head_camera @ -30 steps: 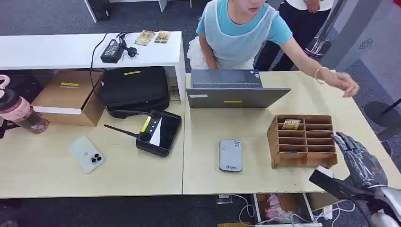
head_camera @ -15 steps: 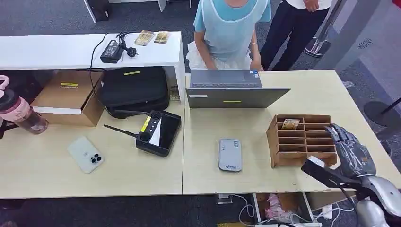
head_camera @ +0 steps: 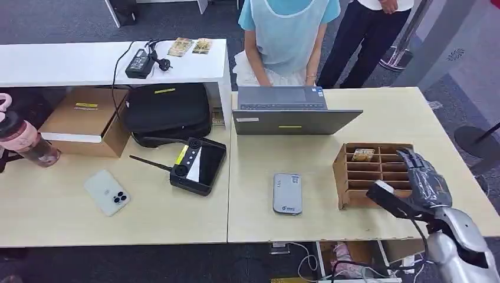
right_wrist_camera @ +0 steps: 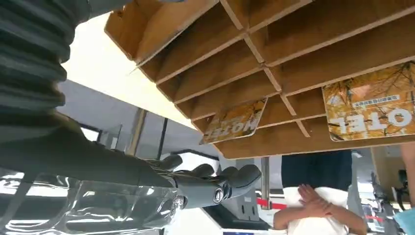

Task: Pass the card to the sensor for recognition and then transmit it.

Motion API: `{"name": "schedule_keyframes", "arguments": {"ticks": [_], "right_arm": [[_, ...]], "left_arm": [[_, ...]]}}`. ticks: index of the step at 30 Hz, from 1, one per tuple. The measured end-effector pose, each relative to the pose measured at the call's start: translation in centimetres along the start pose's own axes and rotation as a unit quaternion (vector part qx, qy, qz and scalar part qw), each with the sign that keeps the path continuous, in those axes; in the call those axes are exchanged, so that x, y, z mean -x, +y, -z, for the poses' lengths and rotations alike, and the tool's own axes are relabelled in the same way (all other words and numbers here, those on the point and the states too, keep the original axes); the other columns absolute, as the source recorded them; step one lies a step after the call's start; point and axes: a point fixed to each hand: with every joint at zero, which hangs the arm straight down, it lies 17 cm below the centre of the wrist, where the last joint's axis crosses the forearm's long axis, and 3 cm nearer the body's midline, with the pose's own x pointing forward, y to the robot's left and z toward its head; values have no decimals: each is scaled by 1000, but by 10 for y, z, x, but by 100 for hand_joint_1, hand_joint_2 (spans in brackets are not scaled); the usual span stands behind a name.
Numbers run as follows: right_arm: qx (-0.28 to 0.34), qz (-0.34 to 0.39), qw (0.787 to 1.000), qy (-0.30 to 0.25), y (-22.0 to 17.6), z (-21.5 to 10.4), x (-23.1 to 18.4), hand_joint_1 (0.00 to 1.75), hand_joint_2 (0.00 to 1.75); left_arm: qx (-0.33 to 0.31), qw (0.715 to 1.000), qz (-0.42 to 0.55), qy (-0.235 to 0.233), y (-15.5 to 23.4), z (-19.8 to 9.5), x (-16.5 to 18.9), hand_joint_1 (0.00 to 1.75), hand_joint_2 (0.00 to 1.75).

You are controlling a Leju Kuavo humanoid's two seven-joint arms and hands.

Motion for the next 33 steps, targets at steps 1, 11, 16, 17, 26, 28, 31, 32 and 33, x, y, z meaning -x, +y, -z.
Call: {"name": "schedule_keyframes", "arguments": {"ticks": [1, 11, 16, 17, 26, 28, 31, 32, 33], "right_arm": [[-1, 4, 1000, 0, 1, -1, 0, 0, 175], [15, 14, 1000, 3, -10, -11, 6, 0, 175], [18, 14, 1000, 8, -13, -12, 13, 0, 175], [18, 14, 1000, 10, -14, -12, 14, 0, 175], [-7, 5, 999, 31, 8, -25, 29, 0, 175], [-12, 3, 999, 35, 13, -28, 31, 0, 175], [-14, 2, 999, 38, 15, -31, 34, 0, 175], [-14, 2, 999, 38, 15, -31, 34, 0, 175], [-15, 2, 999, 38, 15, -30, 34, 0, 175]], "left_arm": [[0, 1000, 0, 0, 0, 0, 0, 0, 175], [-2, 1000, 0, 0, 2, 0, 0, 0, 175], [-1, 1000, 0, 0, 2, 0, 0, 0, 175], [-1, 1000, 0, 0, 2, 0, 0, 0, 175], [3, 1000, 4, 0, 0, 0, 0, 0, 175], [3, 1000, 4, 0, 0, 0, 1, 0, 175], [2, 1000, 4, 1, 1, 0, 1, 0, 175], [1, 1000, 4, 1, 1, 0, 1, 0, 175], [2, 1000, 4, 1, 1, 0, 1, 0, 175]]}}
